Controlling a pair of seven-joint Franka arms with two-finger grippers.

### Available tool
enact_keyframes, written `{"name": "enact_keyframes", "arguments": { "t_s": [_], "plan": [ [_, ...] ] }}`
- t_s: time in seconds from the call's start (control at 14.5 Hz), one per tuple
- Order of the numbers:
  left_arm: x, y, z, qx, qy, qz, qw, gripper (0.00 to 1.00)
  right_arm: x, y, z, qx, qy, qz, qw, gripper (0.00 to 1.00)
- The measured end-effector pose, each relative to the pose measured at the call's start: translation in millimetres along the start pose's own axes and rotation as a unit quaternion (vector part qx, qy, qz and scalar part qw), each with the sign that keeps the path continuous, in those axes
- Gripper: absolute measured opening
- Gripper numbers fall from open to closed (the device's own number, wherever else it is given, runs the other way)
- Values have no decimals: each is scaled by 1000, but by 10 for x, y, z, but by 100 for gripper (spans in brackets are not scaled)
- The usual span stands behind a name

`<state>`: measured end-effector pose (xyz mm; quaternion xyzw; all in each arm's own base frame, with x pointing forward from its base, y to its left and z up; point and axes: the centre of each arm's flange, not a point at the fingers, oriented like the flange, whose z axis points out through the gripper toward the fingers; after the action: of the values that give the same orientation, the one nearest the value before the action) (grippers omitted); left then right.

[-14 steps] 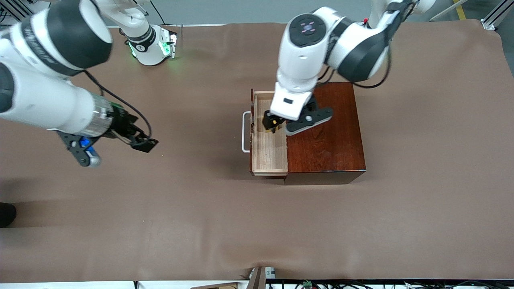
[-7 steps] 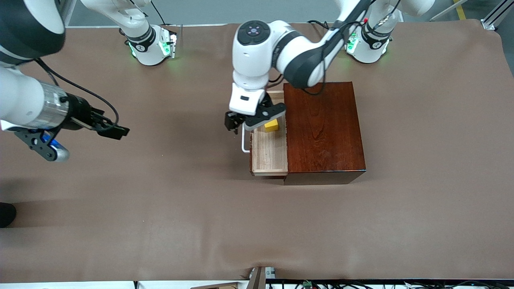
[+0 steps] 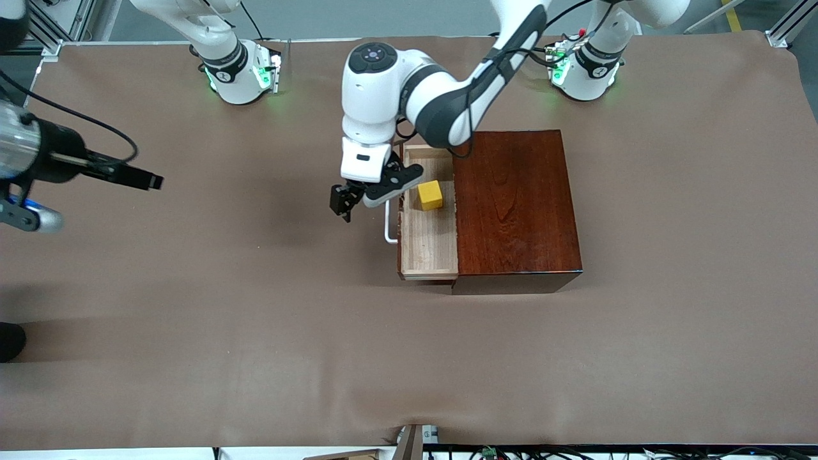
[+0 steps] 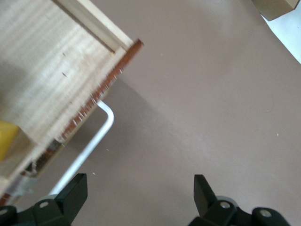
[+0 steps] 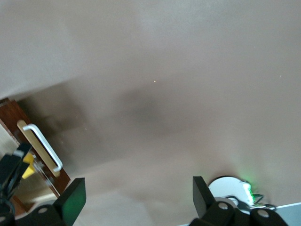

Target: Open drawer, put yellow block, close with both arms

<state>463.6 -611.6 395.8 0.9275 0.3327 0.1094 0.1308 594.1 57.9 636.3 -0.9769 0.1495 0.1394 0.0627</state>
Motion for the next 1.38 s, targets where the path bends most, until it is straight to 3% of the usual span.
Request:
{"name": "enact_keyframes", "arguments": {
  "t_s": [0.28,0.62,1.17,1.38],
  "plan": [
    [-140,9,149,-12,-2,-22,1000,100,-181,211,-254,-38,32,-102,994,100],
    [-271,-77,448,5,-1,-15,1000,100,-307,312,-300,-63,31,-202,977,100],
    [-443,-229,848,31,14,11,999,100,-392,347,-66,-69,50,-270,959,100],
    [-438,-282,928,47,18,12,999,100,-462,403,-58,-70,51,-278,957,100]
  ]
}}
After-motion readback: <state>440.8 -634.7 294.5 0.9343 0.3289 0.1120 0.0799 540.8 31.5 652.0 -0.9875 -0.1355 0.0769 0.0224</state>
